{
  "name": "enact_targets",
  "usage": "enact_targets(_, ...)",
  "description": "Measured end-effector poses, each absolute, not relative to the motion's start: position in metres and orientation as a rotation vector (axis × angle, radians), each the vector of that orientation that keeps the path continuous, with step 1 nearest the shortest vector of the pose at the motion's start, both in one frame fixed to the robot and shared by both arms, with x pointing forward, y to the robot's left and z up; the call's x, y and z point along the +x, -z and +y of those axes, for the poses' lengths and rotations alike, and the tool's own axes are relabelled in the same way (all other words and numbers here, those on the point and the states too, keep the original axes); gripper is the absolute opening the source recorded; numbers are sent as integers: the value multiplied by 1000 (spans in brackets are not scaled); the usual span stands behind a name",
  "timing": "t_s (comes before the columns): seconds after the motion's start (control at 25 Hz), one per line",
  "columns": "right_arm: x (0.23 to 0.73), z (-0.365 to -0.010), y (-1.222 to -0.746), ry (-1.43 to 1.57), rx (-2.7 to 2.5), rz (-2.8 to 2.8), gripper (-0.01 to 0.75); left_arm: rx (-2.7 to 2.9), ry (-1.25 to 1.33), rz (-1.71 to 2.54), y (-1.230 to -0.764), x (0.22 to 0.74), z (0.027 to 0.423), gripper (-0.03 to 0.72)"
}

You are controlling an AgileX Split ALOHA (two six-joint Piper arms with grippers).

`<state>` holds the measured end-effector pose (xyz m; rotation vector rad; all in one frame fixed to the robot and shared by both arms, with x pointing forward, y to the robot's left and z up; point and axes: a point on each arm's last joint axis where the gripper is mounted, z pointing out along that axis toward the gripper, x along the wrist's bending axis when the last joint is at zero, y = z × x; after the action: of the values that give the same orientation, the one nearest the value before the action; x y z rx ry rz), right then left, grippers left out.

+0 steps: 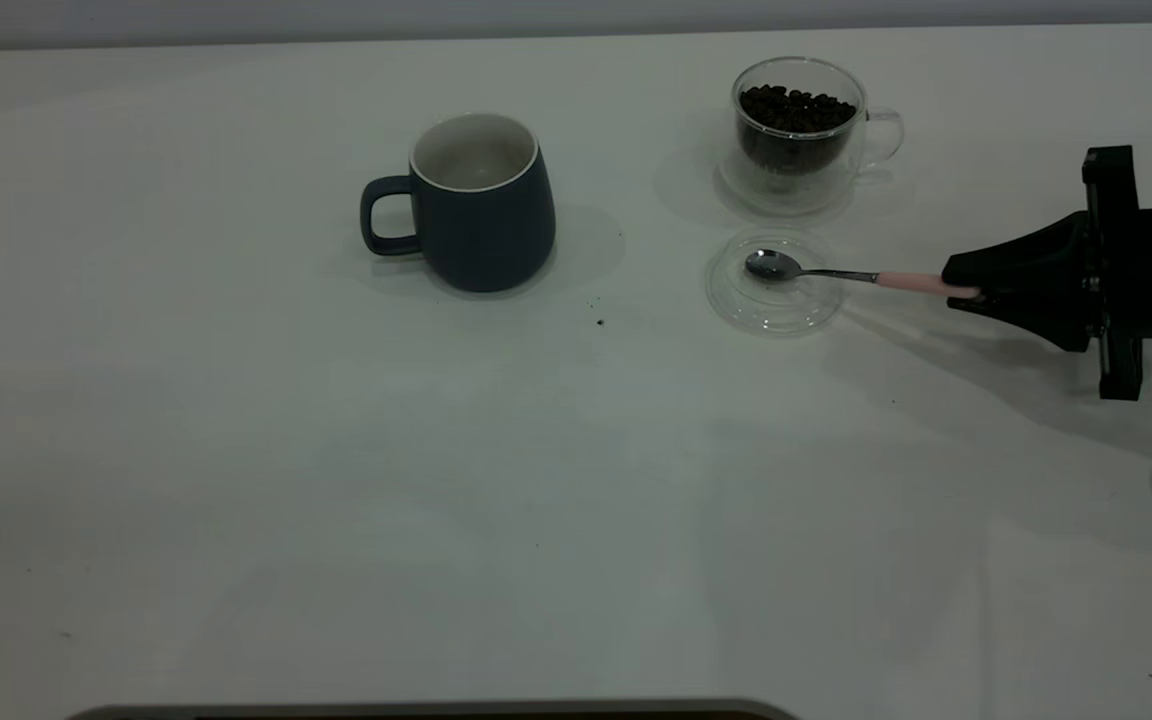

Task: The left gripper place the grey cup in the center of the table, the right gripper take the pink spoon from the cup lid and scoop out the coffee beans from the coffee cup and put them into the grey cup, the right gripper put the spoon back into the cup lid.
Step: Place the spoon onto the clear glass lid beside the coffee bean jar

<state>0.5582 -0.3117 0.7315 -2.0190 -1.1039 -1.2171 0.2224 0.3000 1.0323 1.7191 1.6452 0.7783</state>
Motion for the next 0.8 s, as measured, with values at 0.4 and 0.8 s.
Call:
enact_targets(0.4,560,-305,-729,1210,-2001,-1153,114,1719,-778,1645,-1032,222,300,565)
enact_targets(0.8,562,-298,-727,1201,-1984,-1180,114,1719,-778,1645,-1032,222,300,565)
